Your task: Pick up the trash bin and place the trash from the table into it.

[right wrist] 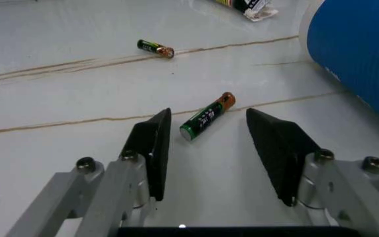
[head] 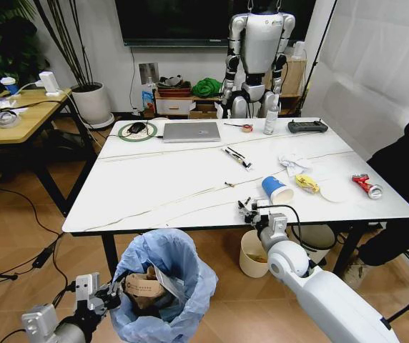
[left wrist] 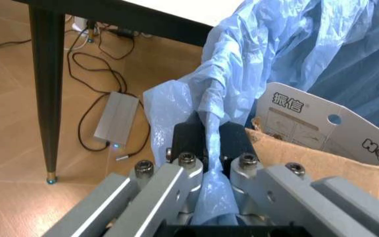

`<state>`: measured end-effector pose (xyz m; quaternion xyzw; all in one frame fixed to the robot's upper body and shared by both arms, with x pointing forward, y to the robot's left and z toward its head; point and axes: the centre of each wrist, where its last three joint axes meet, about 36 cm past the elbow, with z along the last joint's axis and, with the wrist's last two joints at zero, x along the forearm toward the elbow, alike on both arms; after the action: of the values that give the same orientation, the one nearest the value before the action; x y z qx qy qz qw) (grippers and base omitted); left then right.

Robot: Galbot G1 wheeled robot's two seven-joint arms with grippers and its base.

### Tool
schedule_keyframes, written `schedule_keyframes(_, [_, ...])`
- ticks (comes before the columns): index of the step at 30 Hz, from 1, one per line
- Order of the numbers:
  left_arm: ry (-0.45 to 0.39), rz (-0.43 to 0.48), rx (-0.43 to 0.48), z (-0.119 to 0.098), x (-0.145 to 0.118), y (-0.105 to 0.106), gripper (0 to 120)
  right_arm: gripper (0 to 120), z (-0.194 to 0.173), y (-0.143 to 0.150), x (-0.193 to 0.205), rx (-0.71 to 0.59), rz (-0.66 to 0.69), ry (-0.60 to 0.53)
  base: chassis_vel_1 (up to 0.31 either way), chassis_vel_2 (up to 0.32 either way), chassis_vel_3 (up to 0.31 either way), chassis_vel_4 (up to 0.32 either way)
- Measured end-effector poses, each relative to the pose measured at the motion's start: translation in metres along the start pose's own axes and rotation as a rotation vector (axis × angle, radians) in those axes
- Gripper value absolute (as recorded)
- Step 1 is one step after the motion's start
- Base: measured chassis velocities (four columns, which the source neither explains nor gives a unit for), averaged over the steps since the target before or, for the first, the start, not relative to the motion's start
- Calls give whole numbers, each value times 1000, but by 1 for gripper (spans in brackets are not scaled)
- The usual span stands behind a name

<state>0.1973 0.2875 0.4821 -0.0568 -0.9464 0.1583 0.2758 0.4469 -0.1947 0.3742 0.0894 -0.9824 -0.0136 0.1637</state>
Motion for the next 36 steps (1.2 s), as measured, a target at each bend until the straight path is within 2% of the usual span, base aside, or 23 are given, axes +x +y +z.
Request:
schedule_keyframes(2, [0, 0, 0, 0, 0, 0, 0, 39, 1, -1, 1, 1, -1, 0, 0, 0, 0, 0])
schedule_keyframes(6, [-1, 1, 0, 0, 0, 0, 0, 19, 2, -2, 4, 4, -6, 0, 0, 0, 0, 0])
schedule_keyframes(8, [-1, 1, 0, 0, 0, 0, 0, 16, 2, -2, 4, 5, -6, 0, 0, 0, 0, 0])
schedule_keyframes(10, [-2, 2, -1, 0, 0, -1, 0, 7, 2, -3, 5, 4, -8, 1, 0, 0, 0, 0])
schedule_keyframes(13, [-3, 4, -3, -1, 0, -1, 0, 0, 2, -3, 5, 2, -9, 2, 0, 0, 0, 0])
schedule_keyframes(22, [1, 16, -2, -1, -1, -3, 0, 0, -3, -4, 5, -26, -48, -29, 0, 0, 0, 0])
schedule_keyframes(24, [4, 19, 0, 1, -3, -3, 0, 0, -15, -3, 9, -71, -96, -66, 0, 0, 0, 0])
schedule_keyframes(27, [7, 26, 4, 1, -4, -3, 0, 0, -41, -6, 26, -157, -281, -182, 0, 0, 0, 0])
schedule_keyframes(28, [7, 26, 4, 1, -4, -3, 0, 0, -41, -6, 26, -157, -281, -182, 0, 0, 0, 0])
schedule_keyframes(29, [8, 28, 4, 0, -5, -3, 0, 0, -47, -7, 33, -179, -359, -214, 0, 0, 0, 0])
schedule_keyframes(30, [8, 30, 5, 0, -5, -3, 0, 0, -49, -8, 36, -188, -407, -232, 0, 0, 0, 0])
schedule_keyframes(33, [4, 39, 6, -2, -6, -3, 0, 0, -54, -16, 50, -185, -668, -321, 0, 0, 0, 0])
schedule_keyframes(35, [2, 43, 6, -4, -6, -4, 0, 0, -54, -14, 57, -164, -786, -349, 0, 0, 0, 0])
schedule_keyframes(36, [2, 43, 6, -4, -6, -4, 0, 0, -54, -14, 57, -164, -786, -349, 0, 0, 0, 0])
